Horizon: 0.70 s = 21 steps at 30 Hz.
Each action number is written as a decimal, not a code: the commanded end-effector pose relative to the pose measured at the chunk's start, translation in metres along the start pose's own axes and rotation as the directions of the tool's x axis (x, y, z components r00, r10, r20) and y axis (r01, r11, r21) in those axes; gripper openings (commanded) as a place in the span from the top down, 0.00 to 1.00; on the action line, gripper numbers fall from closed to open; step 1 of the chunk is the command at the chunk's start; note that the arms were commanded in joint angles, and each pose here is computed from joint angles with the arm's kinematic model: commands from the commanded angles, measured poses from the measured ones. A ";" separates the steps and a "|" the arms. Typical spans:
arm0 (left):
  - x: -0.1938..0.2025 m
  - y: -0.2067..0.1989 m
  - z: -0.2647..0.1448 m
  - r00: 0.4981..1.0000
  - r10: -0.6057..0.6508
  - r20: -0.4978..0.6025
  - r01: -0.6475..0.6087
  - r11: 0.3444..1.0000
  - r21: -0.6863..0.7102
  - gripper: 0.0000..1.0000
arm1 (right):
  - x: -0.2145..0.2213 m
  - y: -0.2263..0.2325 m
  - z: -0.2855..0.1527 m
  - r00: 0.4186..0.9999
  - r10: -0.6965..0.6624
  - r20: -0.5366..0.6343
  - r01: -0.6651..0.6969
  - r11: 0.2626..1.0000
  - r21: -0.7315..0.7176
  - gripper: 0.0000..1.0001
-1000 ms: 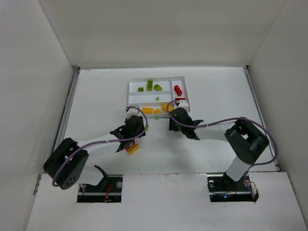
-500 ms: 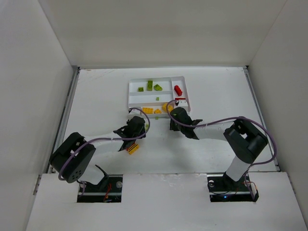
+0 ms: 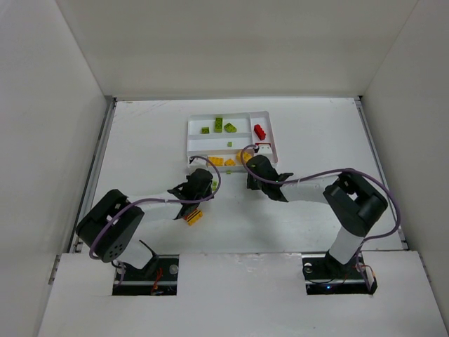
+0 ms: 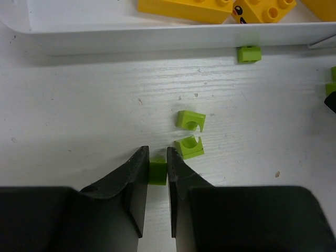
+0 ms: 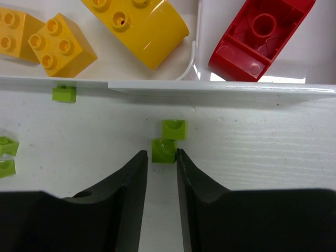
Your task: Sort the legos into containers by color
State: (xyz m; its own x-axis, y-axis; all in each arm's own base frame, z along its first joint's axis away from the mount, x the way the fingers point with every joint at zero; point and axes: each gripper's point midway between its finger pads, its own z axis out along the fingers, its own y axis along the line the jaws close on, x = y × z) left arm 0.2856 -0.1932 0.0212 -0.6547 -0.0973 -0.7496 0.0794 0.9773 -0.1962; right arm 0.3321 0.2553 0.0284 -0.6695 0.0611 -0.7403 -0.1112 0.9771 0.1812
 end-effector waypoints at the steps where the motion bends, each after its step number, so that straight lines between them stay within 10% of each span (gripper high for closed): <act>1: -0.002 -0.002 -0.004 1.000 0.018 -0.003 -0.018 1.000 0.005 0.88 | -0.007 0.010 0.004 1.000 0.000 0.017 0.000 1.000 -0.016 0.70; 12: -0.079 -0.012 -0.048 0.983 -0.087 0.161 0.077 0.995 0.069 0.89 | -0.035 0.025 -0.025 0.994 0.034 0.108 -0.024 0.995 -0.100 0.72; 21: -0.151 -0.020 0.013 0.966 -0.170 0.197 0.162 0.985 0.057 0.88 | -0.052 0.049 -0.052 0.986 0.061 0.157 -0.026 0.976 -0.215 0.72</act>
State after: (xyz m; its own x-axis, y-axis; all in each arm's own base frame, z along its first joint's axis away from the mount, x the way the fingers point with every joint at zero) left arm 0.3627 -0.1947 0.1163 -0.5299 -0.2596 -0.8074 0.0097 0.9501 -0.3118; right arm 0.3228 0.2748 0.0812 -0.6013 0.1120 -0.7912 -0.1928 0.9405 0.2797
